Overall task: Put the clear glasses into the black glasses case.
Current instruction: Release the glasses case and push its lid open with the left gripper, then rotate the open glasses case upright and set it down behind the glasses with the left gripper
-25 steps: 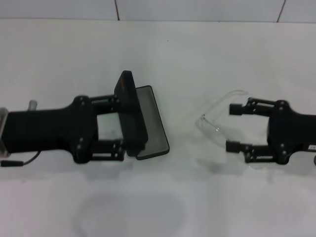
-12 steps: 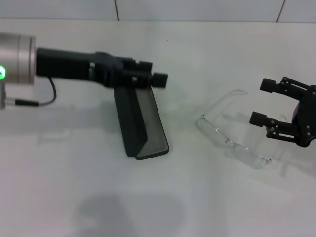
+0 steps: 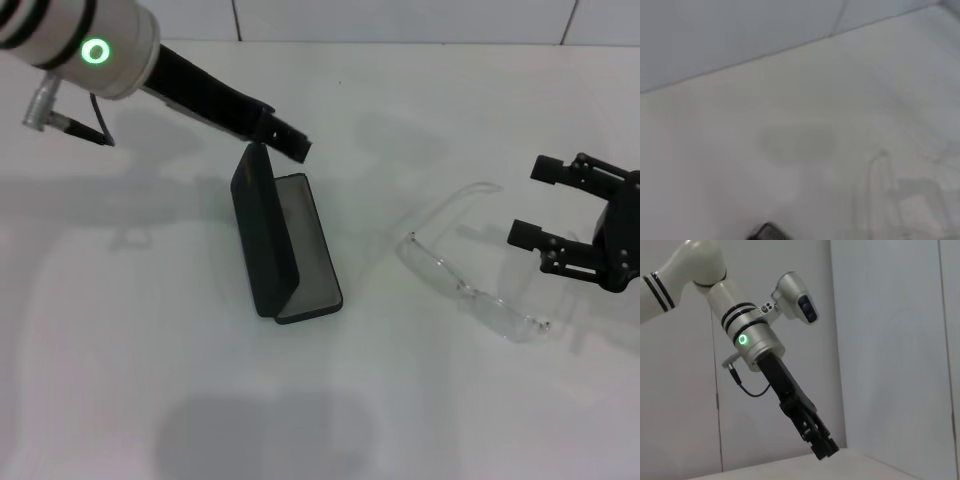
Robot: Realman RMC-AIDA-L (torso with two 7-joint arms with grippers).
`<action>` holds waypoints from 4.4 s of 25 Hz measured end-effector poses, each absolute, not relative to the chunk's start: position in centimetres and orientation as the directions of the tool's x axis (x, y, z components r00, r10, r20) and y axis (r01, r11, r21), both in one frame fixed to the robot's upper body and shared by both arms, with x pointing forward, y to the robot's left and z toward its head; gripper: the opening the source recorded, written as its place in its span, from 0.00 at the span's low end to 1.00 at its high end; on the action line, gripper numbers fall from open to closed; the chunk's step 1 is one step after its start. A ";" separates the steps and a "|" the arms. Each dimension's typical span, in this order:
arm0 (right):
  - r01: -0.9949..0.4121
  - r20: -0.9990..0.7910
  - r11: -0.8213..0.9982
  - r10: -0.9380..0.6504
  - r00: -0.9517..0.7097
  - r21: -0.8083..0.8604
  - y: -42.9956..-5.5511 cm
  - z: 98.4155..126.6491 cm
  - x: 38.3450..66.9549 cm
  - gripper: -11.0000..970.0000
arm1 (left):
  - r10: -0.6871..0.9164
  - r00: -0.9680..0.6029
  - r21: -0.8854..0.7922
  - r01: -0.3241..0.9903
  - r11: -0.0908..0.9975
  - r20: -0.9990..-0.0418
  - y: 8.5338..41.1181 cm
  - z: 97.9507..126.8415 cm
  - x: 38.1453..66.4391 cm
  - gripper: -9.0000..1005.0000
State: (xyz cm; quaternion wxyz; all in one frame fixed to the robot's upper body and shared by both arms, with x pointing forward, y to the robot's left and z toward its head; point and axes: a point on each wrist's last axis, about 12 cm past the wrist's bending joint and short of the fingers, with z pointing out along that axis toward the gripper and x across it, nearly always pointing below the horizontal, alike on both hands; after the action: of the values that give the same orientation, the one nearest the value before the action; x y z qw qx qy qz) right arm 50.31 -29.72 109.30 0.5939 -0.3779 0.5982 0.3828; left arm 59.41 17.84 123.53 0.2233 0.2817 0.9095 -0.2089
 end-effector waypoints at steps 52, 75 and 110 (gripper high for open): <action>-0.894 -1.000 0.446 0.013 -0.029 0.031 -29.1 108.5 50.8 0.81 | 0.427 -0.856 -0.129 0.477 0.869 -0.290 14.2 118.0 62.1 0.72; -0.892 -0.999 0.451 0.022 -0.029 0.036 -28.9 108.6 51.1 0.81 | 0.466 -0.850 -0.114 0.503 0.857 -0.245 13.2 118.2 61.9 0.64; -0.869 -0.998 0.495 0.059 0.007 0.023 -29.3 108.4 50.9 0.81 | 0.755 -0.575 0.107 0.769 0.630 -0.316 11.9 119.6 62.0 0.22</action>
State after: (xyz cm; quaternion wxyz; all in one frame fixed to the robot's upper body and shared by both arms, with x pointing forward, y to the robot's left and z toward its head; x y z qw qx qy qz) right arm 50.94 -29.28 108.40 0.6237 -0.3382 0.5988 0.3716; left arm 61.96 11.92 119.60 0.1678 0.4295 0.8871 -0.0211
